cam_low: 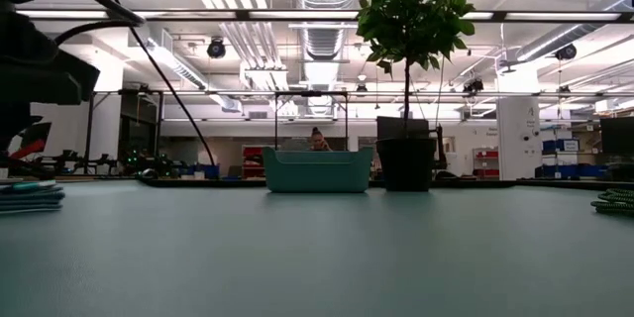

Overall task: Pick and place USB-C Cables
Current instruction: Put the blue charger cable into the green bin

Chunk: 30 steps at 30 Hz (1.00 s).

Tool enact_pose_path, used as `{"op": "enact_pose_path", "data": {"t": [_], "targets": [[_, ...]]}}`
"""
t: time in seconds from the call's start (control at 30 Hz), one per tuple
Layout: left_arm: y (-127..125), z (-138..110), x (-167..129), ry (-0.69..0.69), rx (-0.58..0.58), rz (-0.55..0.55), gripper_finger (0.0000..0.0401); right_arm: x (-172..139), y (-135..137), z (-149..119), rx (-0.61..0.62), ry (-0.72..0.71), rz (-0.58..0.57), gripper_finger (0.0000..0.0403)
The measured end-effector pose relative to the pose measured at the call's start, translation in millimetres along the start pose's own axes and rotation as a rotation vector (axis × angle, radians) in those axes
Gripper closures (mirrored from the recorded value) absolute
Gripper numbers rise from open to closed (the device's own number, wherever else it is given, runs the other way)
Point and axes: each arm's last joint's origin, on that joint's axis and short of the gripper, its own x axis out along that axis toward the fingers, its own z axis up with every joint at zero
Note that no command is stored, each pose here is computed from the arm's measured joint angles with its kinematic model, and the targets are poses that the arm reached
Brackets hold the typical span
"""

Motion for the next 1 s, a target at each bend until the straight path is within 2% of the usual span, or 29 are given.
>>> {"op": "enact_pose_path", "data": {"t": [0.1,0.2,0.4,0.53,0.67,0.9,1.0], "targets": [[0,1,0,-0.037,0.029,-0.005,0.0389,0,0,0,0.0,0.0,0.0,0.0344],[0,2,-4,-0.051,0.072,-0.022,0.039,0,0,0,0.002,0.0,0.0,0.0344],[-1,9,-29,-0.157,0.157,-0.144,0.0394,0,0,0,0.008,0.0,0.0,0.0344],[1,17,-55,-0.335,0.241,-0.267,0.0396,1,0,0,0.016,-0.001,0.0,0.0344],[4,26,-81,-0.571,0.36,-0.394,0.0396,4,1,0,0.032,-0.012,-0.005,0.0344],[-2,36,-118,-0.901,0.66,-0.57,0.0397,21,5,-3,0.045,-0.054,-0.024,0.0344],[-6,40,-128,-1.037,0.772,-0.601,0.0397,32,8,-7,0.048,-0.077,-0.034,0.0344]]}}
